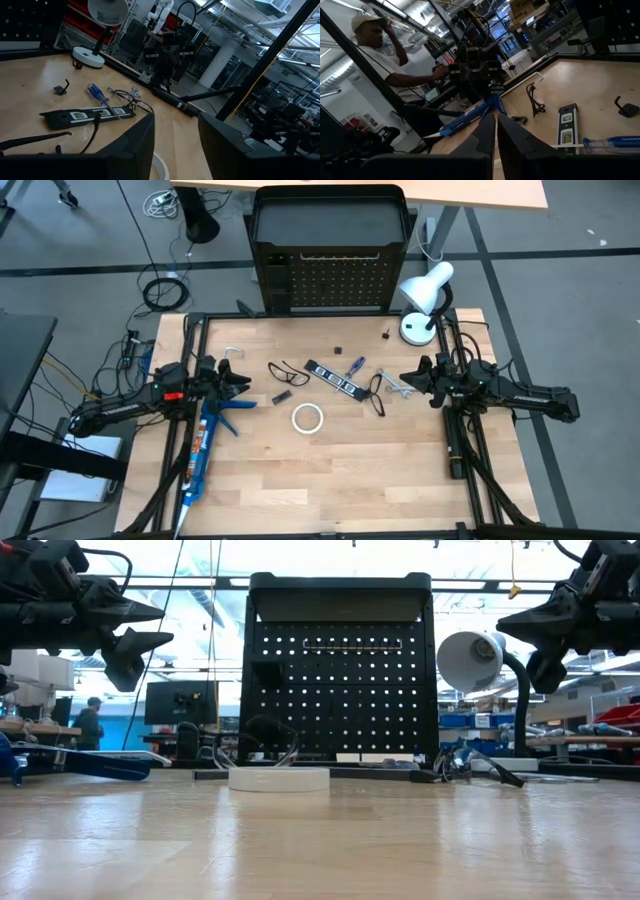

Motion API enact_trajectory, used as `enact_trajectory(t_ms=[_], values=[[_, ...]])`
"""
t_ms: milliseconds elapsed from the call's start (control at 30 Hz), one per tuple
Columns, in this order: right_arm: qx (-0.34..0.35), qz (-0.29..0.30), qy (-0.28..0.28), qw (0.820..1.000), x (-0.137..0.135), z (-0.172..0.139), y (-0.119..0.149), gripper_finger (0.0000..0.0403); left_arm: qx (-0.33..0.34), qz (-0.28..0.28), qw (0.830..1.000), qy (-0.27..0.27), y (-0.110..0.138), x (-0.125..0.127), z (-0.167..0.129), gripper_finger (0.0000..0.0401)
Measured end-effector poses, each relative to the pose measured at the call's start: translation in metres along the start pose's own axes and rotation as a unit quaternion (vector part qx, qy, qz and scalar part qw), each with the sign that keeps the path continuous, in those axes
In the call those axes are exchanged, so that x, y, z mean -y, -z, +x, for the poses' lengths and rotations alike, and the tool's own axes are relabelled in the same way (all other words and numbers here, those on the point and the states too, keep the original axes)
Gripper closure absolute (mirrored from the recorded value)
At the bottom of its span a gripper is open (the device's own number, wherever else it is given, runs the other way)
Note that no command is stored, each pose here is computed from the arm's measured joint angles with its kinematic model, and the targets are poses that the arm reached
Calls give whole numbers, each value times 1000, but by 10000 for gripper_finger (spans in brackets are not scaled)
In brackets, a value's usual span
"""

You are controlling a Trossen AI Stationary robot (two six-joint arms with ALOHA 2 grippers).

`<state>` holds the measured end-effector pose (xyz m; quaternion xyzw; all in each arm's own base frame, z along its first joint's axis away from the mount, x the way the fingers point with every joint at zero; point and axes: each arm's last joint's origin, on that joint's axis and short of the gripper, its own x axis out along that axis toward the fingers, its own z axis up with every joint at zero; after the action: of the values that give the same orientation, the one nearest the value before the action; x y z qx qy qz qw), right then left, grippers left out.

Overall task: Hang tools onto peg board
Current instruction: Return to Home Position

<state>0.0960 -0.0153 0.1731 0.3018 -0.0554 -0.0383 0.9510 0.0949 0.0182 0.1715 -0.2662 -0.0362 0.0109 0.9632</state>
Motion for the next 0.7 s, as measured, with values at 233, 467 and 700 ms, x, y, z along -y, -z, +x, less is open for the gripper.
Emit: enact_trajectory(t_ms=[233,467,700], values=[[0,0,0,1000,0,0,0,380,0,0,1000,0,0,0,0,245],[0,0,0,1000,0,0,0,377,0,0,1000,0,0,0,0,245],[0,0,0,1000,0,0,0,379,0,0,1000,0,0,0,0,245]])
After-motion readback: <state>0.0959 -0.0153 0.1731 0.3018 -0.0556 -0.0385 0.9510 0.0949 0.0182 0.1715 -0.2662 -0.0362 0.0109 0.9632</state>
